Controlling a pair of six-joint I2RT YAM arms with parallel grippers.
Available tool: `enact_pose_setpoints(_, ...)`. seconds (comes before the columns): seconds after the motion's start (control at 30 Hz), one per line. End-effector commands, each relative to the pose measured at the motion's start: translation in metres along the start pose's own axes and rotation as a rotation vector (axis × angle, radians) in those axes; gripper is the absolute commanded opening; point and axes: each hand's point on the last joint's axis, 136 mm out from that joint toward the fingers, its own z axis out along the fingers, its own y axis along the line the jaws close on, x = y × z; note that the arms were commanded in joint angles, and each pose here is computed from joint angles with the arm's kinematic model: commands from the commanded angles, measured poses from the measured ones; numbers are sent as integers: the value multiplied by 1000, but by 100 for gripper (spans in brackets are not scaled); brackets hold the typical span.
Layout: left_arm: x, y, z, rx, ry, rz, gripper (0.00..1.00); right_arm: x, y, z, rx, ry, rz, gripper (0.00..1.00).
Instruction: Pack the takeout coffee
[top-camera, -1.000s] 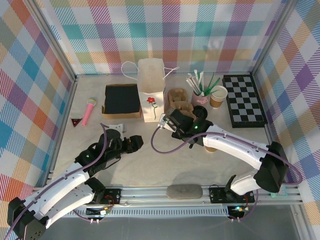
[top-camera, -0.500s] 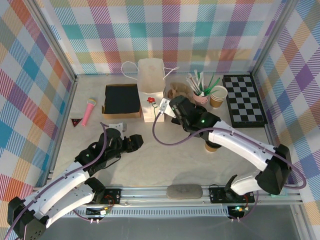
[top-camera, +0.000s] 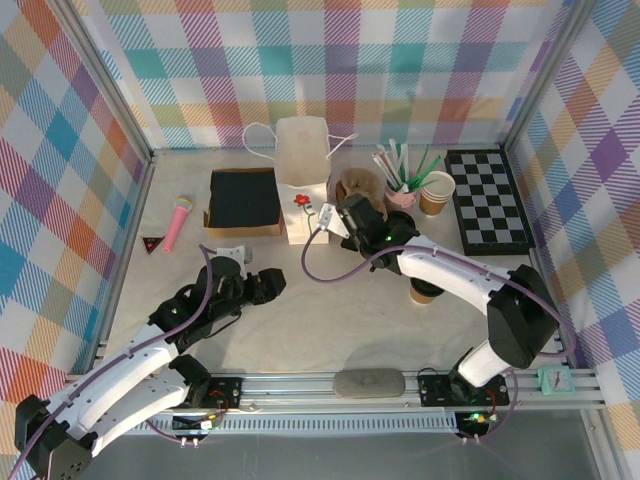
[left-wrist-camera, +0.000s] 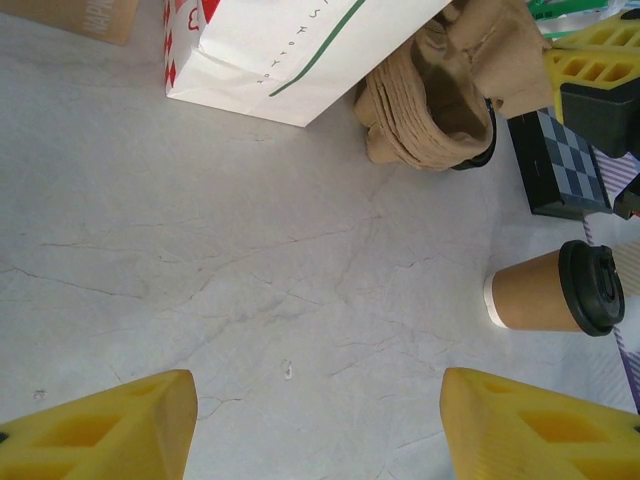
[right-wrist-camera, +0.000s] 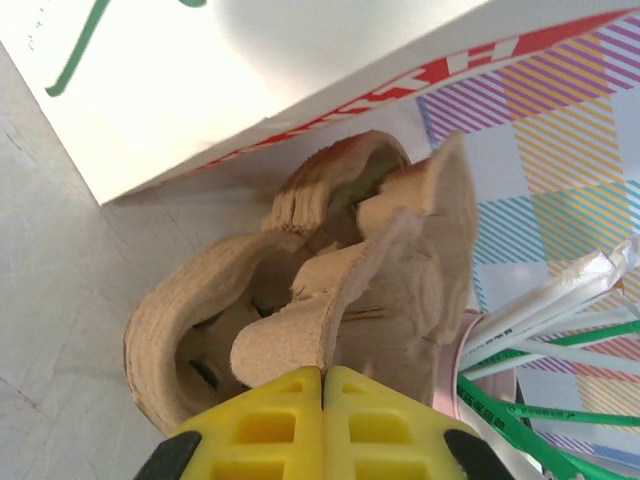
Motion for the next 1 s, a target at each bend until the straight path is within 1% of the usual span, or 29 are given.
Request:
enact_pose_setpoints(0.0, -10, -1, -6, -7, -31, 8, 65, -7, 11, 2, -56, -30, 25, 4)
enact_pose_setpoints(0.23, -11, -2, -4, -4, -28, 8, 65, 7, 33, 5, -147, 32, -3, 12)
enact_pose_setpoints(0.3, -10, -2, -3, -5, -26, 8, 65, 9, 37, 4, -170, 43, -2, 18)
enact_pose_setpoints(0.37, -10, -1, -4, -8, -25, 10, 65, 8, 39, -2, -205, 37, 13, 27)
enact_pose_setpoints(0.47, -11, -1, -6, -10, -30, 10, 65, 0, 37, -19, -266, 6, 38, 42)
enact_pose_setpoints(0.6, -12, -1, -9, -7, -38, 9, 65, -8, 16, -39, -315, -44, 77, 48)
enact_pose_setpoints(0.67, -14, -3, -10, -1, -42, 11, 65, -7, 3, -43, -333, -67, 96, 50)
enact_pose_setpoints(0.77, -15, -5, -11, 6, -43, 15, 65, -2, -12, -47, -442, -104, 156, 52)
enact_pose_setpoints(0.87, -16, -7, -13, 14, -46, 17, 65, -1, -8, -49, -553, -172, 99, 56)
enact_pose_setpoints(0.97, -18, -9, -16, 23, -49, 20, 65, 1, -14, -38, -573, -206, 57, 64)
